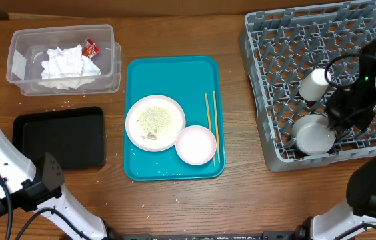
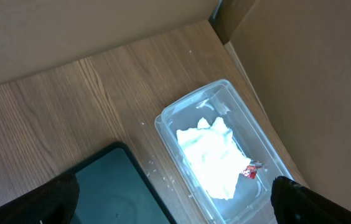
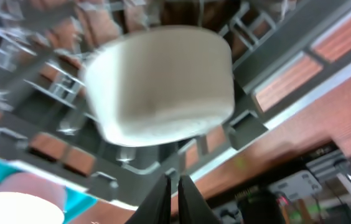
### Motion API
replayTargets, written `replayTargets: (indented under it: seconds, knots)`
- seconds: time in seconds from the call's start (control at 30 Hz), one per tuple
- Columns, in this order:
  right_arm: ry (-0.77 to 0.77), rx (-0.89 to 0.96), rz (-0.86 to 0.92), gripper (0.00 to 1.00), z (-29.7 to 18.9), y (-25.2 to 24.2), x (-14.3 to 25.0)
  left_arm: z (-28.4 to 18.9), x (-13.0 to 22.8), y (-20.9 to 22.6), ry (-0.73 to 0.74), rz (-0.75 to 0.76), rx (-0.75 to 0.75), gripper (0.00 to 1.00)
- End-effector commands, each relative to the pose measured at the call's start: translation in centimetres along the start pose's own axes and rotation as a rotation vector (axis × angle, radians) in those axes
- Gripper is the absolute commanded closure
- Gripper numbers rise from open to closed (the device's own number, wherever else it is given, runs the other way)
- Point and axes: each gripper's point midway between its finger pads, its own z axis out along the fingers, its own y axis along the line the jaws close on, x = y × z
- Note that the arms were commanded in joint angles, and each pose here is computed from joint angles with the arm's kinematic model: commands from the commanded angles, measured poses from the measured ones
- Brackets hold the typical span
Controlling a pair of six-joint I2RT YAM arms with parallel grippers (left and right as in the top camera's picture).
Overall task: Sort waste into correct bins and load items into the dishwasher
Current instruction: 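Lower the grey bowl into the rack and adjust it with the right gripper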
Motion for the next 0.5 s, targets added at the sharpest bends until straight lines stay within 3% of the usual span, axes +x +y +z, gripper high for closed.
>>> replayTargets:
  seconds: [0.0, 0.47]
  knots:
    - [0.011, 0.026, -0.011, 0.92, 1.2, -0.6, 0.6, 0.3, 0.2, -0.3, 0.006, -0.003, 0.001, 0.0]
    - [-0.072, -0.015, 0.03, 0.92, 1.8, 0.4, -1.6, 0.3, 0.2, -0.3, 0.006, -0.003, 0.001, 0.0]
